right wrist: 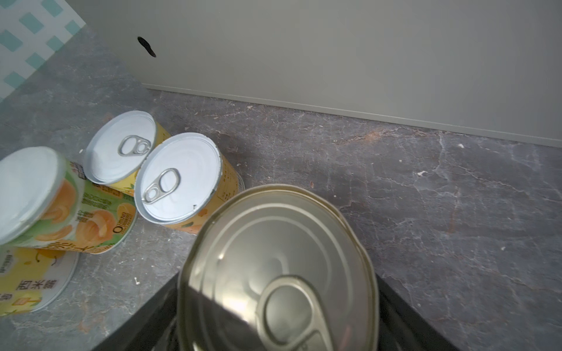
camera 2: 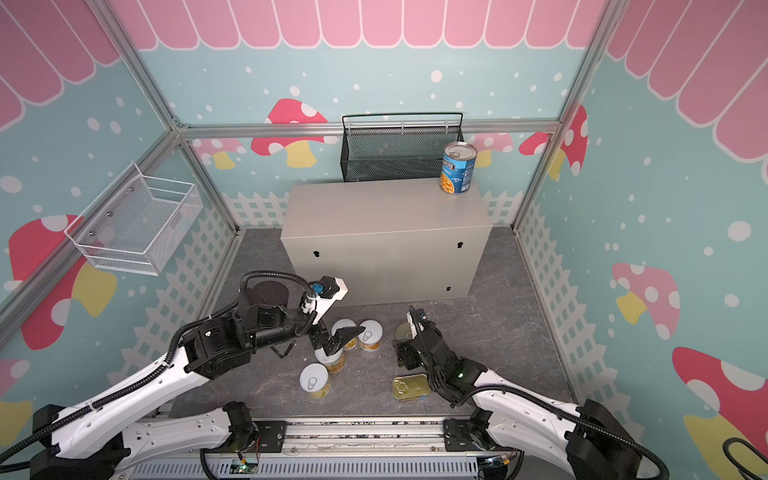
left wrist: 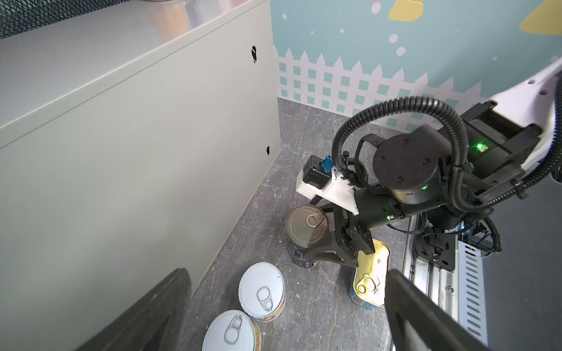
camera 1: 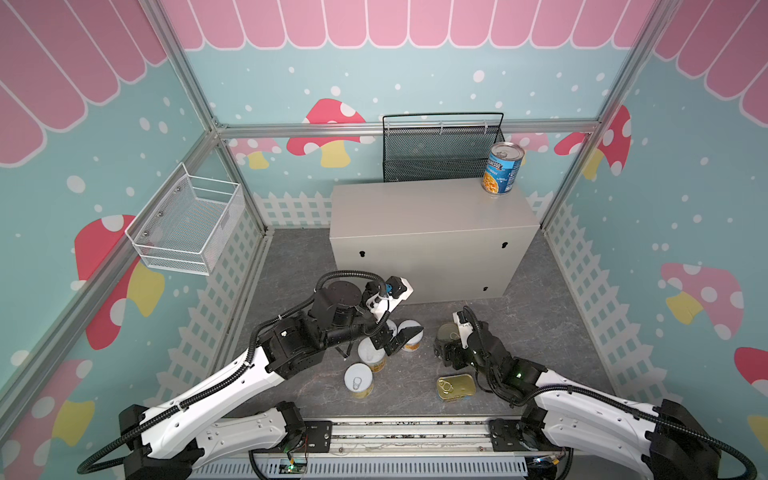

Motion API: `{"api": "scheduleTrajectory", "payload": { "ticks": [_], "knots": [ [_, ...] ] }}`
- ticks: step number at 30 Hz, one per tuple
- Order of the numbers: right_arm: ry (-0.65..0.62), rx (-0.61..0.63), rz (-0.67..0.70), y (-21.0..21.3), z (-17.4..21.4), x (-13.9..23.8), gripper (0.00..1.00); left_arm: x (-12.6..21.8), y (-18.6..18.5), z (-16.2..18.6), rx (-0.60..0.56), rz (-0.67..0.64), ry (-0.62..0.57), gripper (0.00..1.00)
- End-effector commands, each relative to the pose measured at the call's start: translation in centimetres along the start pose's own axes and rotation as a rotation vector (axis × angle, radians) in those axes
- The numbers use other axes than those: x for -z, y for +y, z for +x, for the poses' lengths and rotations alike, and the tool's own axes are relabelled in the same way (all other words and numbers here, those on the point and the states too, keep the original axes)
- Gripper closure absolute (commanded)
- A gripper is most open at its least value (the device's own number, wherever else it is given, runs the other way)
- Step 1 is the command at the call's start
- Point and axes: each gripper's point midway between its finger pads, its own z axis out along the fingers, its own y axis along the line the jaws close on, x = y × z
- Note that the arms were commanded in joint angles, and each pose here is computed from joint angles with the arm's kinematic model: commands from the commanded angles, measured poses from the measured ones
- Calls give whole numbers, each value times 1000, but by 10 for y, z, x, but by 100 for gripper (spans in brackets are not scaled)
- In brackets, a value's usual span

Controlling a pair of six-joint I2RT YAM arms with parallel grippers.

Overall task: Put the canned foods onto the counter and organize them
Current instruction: 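Grasp the dark blue tomato can with the right gripper and lift, then carry the dark blue can up onto the cabinet top with the right gripper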

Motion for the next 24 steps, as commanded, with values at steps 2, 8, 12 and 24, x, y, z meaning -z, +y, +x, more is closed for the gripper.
{"api": "scheduleTrajectory", "payload": {
  "ticks": [2, 8, 12, 24],
  "knots": [
    [-46, 17, -17, 6, -13, 1, 27, -1, 0, 1, 3, 13, 6, 1],
    [-93, 36, -21, 10, -33, 8, 38, -1, 1, 1, 13, 17, 2, 1],
    [-117, 70, -37, 17, -48, 13, 41, -1, 2, 1, 13, 16, 2, 1],
    [-208, 172, -90, 41, -123, 60, 42, 1, 5, 1, 14, 3, -2, 1]
  ]
}}
